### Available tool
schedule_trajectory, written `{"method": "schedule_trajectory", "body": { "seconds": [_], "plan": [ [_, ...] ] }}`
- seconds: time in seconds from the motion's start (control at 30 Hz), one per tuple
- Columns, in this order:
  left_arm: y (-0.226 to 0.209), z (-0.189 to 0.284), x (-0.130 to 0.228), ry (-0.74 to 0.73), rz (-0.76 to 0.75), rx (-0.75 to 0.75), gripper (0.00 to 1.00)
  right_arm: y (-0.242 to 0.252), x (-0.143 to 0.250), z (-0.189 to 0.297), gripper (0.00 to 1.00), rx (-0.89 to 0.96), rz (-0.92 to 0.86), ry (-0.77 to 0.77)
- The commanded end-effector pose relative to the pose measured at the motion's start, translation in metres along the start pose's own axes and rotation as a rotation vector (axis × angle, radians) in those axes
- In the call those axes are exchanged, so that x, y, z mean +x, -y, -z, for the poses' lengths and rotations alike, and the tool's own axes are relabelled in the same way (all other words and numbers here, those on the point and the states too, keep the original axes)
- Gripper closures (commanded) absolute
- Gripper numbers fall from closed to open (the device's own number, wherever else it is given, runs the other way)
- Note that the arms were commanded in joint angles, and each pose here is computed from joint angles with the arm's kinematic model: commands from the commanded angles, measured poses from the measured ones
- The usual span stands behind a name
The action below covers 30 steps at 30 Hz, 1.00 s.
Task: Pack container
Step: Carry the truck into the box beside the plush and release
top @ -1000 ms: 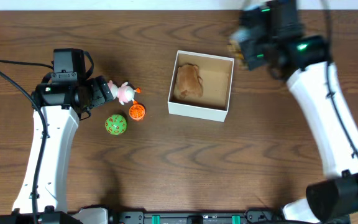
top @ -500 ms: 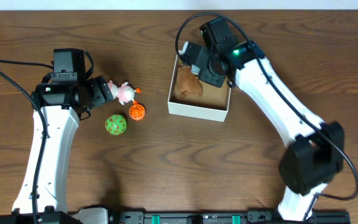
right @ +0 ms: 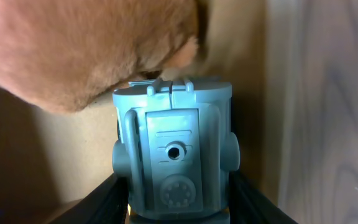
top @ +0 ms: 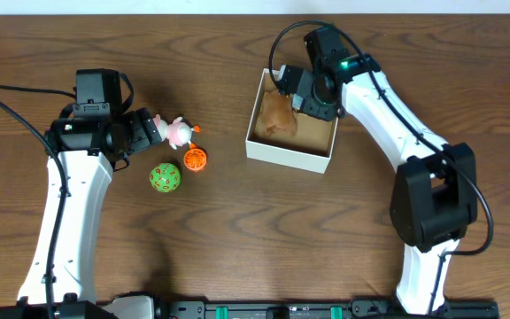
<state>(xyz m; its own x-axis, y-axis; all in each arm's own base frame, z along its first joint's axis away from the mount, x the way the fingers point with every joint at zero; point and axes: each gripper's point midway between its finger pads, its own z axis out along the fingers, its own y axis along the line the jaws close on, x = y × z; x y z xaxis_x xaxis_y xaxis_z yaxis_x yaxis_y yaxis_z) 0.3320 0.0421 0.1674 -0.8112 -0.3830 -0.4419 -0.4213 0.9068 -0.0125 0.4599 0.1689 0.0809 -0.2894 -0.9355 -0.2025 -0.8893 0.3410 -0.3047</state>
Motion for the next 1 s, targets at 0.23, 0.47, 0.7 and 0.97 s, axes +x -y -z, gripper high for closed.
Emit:
{"method": "schedule_trajectory", "body": {
  "seconds": [0.23,0.47,0.7,0.97],
  "plan": [
    [0.001,0.003,-0.005,0.010,0.000,0.008,0.02,0.009,0.005,0.005,0.37,0.099,0.063,-0.101],
    [0.001,0.003,-0.005,0.010,0.000,0.008,0.02,0.017,-0.031,0.061,0.15,0.215,-0.076,0.023],
    [0.001,0.003,-0.005,0.010,0.000,0.008,0.02,-0.006,-0.051,0.112,0.65,0.170,-0.590,0.158],
    [0.001,0.003,-0.005,0.010,0.000,0.008,0.02,-0.075,-0.043,0.081,0.99,-0.142,-0.951,0.039]
  ]
}}
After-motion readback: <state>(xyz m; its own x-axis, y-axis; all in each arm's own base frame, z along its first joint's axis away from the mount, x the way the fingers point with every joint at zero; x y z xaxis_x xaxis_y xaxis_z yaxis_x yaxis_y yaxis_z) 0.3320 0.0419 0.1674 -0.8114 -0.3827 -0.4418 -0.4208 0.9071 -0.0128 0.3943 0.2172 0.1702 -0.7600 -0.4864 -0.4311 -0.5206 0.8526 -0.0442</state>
